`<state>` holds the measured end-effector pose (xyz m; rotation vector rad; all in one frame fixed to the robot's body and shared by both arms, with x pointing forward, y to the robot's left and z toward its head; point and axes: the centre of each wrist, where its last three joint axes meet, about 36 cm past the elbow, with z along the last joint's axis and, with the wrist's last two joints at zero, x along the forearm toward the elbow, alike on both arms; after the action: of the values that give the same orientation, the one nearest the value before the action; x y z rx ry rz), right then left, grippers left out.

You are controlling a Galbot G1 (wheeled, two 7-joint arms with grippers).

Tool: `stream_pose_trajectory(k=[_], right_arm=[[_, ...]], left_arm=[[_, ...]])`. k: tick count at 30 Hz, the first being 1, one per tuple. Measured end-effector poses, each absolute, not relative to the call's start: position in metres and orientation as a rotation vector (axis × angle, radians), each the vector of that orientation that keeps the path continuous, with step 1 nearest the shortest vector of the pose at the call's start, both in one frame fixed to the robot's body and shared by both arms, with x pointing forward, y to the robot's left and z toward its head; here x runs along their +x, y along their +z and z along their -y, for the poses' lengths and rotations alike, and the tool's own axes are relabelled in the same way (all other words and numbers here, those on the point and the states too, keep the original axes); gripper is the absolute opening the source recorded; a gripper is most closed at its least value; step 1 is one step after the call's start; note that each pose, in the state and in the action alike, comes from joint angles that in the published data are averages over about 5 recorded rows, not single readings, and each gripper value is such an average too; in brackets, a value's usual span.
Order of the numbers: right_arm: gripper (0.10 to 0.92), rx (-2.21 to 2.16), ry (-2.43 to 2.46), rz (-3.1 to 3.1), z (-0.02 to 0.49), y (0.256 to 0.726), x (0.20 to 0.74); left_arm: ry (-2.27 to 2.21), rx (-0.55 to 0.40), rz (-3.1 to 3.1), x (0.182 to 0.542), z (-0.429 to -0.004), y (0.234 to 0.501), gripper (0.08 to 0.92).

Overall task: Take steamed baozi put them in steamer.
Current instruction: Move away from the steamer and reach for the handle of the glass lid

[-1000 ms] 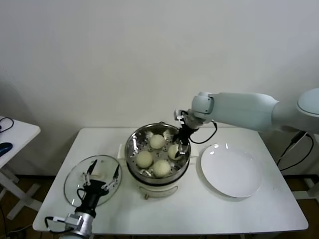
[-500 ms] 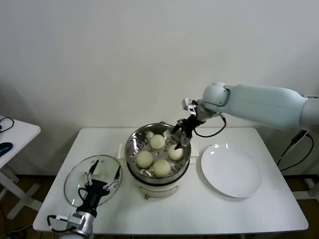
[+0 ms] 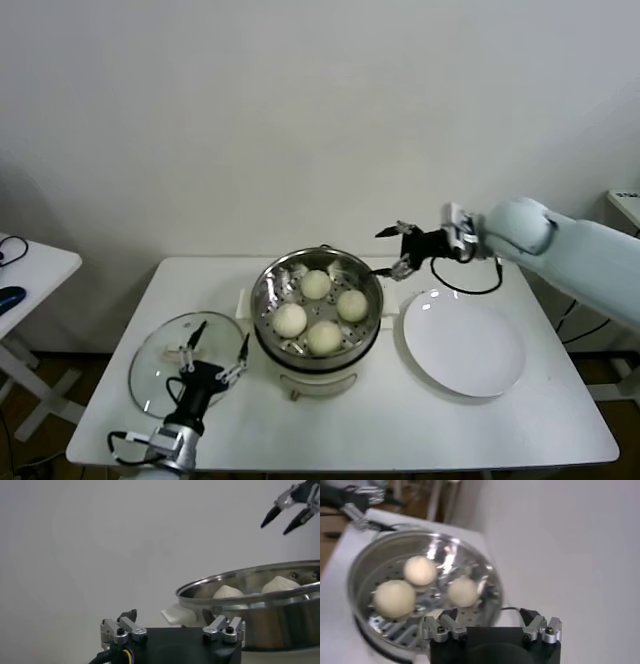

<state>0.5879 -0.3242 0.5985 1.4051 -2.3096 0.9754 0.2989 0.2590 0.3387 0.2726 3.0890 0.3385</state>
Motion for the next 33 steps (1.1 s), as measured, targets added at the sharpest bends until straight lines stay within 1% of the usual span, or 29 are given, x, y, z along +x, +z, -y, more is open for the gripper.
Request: stream_pose_trajectory(k=[4,8,18,27,33], right_arm=[[0.823,1.334,0.937,2.489,0.338,0.578,0.566],[0.823,1.275,0.863,2.656,0.340,0.553,0.546],[0.823,1.016,0.564,3.059,0.354,0.496,0.491],[0.823,0.634,0.290,3.263,0.368,0.442,0.420],[0.823,0.461,0.167,3.287,0.366,0.409,0.375]], left_arm=[[0.350,0.266,-3.087,0.297,-0.255,0.337,0.823],[0.367,0.263,-3.083,0.295,-0.255,0.337,0.823],[0.410,0.236,-3.077,0.288,-0.259,0.343,0.823],[0.536,0.145,-3.083,0.292,-0.270,0.353,0.823],[0.825,0.055,-3.040,0.295,-0.281,0.360,0.823]])
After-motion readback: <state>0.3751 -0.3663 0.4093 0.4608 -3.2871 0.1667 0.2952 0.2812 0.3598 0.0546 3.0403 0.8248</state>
